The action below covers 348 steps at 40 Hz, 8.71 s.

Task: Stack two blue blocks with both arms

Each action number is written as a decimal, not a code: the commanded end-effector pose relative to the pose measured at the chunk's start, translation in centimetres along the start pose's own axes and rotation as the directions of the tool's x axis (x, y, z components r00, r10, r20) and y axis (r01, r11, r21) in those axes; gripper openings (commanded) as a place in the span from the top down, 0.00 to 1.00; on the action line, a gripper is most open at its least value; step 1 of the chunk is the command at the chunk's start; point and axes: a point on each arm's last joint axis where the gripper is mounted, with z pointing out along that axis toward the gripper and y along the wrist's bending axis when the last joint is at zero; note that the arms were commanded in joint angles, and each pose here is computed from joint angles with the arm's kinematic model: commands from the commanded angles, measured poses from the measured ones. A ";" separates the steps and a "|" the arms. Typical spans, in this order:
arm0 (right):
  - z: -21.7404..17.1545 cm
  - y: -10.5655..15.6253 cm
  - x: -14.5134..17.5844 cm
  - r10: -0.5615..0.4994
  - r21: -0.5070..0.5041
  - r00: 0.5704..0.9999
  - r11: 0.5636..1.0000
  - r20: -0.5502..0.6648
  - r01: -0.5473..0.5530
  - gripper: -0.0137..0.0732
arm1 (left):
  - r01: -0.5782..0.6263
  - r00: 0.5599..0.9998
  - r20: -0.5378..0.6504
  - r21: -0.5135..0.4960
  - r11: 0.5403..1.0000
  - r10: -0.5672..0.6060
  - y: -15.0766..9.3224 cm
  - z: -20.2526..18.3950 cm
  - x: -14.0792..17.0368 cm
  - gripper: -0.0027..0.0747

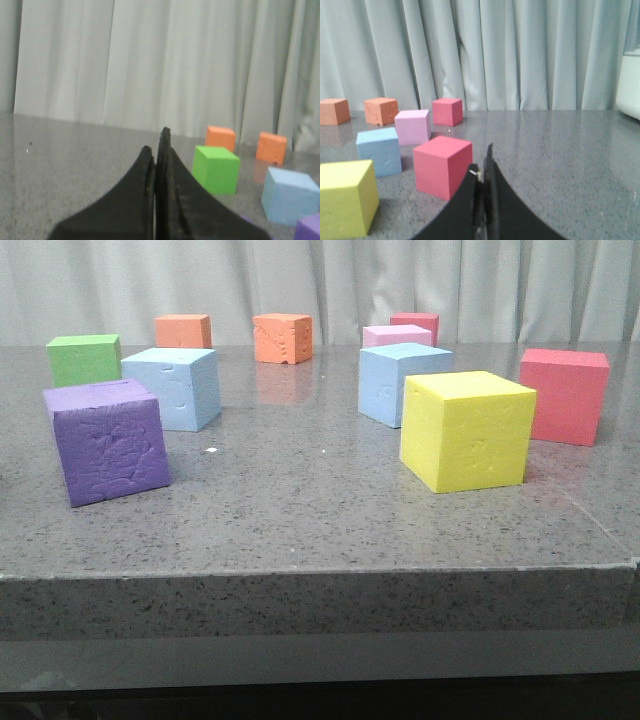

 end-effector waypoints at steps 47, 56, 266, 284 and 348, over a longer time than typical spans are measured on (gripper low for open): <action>8.4 2.0 -14.0 -0.021 -0.063 0.959 0.998 -0.284 0.003 0.92 | -0.050 0.987 -0.151 0.008 0.999 0.050 -1.8 9.1 -12.3 0.99; 8.4 2.0 -14.0 -0.021 -0.062 0.959 0.998 -0.283 0.004 0.92 | -0.050 0.987 -0.155 0.008 0.999 0.050 -1.8 9.2 -12.3 0.99; 32.8 24.2 -10.9 -0.163 -0.290 0.496 0.938 -0.853 -0.192 0.43 | -0.050 0.990 -0.129 0.008 0.999 0.050 -1.8 9.3 -12.5 0.11; 32.7 20.5 -14.1 -0.109 -0.227 0.523 0.959 -0.845 -0.168 0.92 | -0.050 0.990 -0.131 0.008 0.999 0.050 -1.8 9.3 -12.5 0.11; 4.4 1.1 -7.3 -0.035 -0.031 0.883 0.999 -0.469 0.024 0.92 | -0.050 0.989 -0.137 0.008 0.999 0.050 -1.8 9.3 -12.4 0.11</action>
